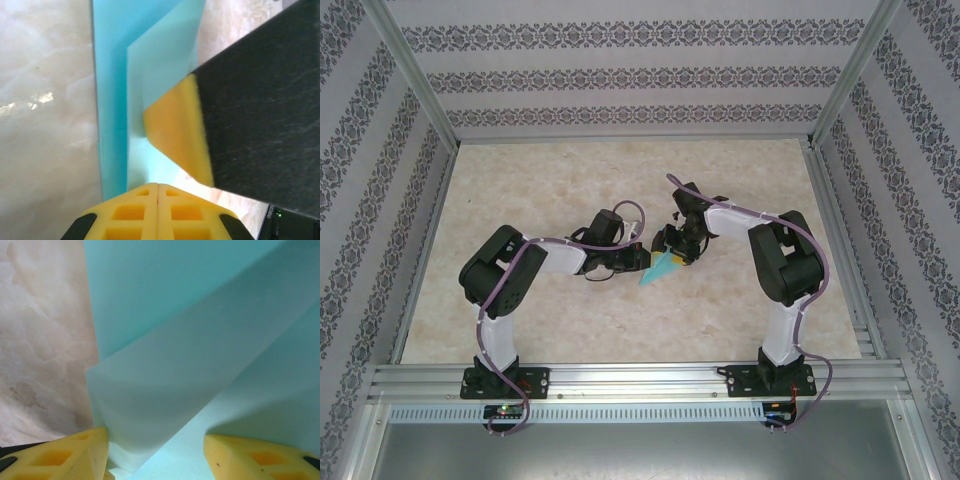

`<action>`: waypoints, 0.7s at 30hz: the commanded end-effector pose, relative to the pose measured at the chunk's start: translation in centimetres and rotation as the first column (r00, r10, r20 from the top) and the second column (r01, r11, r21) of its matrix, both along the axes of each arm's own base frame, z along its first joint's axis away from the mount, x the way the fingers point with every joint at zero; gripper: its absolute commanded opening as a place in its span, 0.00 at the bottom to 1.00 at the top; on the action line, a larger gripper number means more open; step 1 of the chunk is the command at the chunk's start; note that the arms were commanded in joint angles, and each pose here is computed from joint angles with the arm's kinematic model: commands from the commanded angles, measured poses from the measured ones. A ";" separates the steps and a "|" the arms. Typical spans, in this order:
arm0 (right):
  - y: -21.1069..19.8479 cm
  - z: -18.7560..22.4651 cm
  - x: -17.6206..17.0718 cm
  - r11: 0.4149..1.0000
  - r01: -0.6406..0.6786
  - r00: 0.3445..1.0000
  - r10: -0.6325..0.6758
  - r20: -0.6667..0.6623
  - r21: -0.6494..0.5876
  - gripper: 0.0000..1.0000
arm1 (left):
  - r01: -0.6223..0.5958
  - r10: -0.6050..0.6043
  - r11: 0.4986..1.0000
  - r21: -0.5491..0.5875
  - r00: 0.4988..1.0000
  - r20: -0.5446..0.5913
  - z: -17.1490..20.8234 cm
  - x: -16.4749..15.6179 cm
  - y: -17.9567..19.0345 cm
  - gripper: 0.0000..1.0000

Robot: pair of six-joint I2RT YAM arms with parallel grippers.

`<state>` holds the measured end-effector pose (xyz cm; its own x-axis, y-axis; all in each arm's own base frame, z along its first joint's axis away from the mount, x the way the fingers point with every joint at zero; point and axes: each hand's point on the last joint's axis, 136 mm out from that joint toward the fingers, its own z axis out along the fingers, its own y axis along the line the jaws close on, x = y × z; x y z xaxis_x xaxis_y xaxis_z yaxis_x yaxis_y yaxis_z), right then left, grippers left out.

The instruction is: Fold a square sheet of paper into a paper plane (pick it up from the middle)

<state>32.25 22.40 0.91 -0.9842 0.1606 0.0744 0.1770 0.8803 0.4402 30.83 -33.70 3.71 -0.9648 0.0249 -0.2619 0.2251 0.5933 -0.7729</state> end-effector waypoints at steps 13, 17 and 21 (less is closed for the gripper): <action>-4.9 -7.1 -3.3 0.981 0.014 0.995 -0.034 -0.098 -0.192 0.48 | -0.016 0.017 0.998 0.055 1.000 -0.016 -1.5 0.8 0.4 0.05; -5.0 -7.2 -3.3 0.980 0.016 0.994 -0.037 -0.104 -0.196 0.44 | -0.020 0.022 0.998 0.063 1.000 -0.023 -1.7 0.7 0.6 0.04; -5.1 -7.5 -3.4 0.979 0.021 0.992 -0.046 -0.117 -0.205 0.39 | -0.021 0.022 0.998 0.066 1.000 -0.022 -1.6 0.8 0.6 0.04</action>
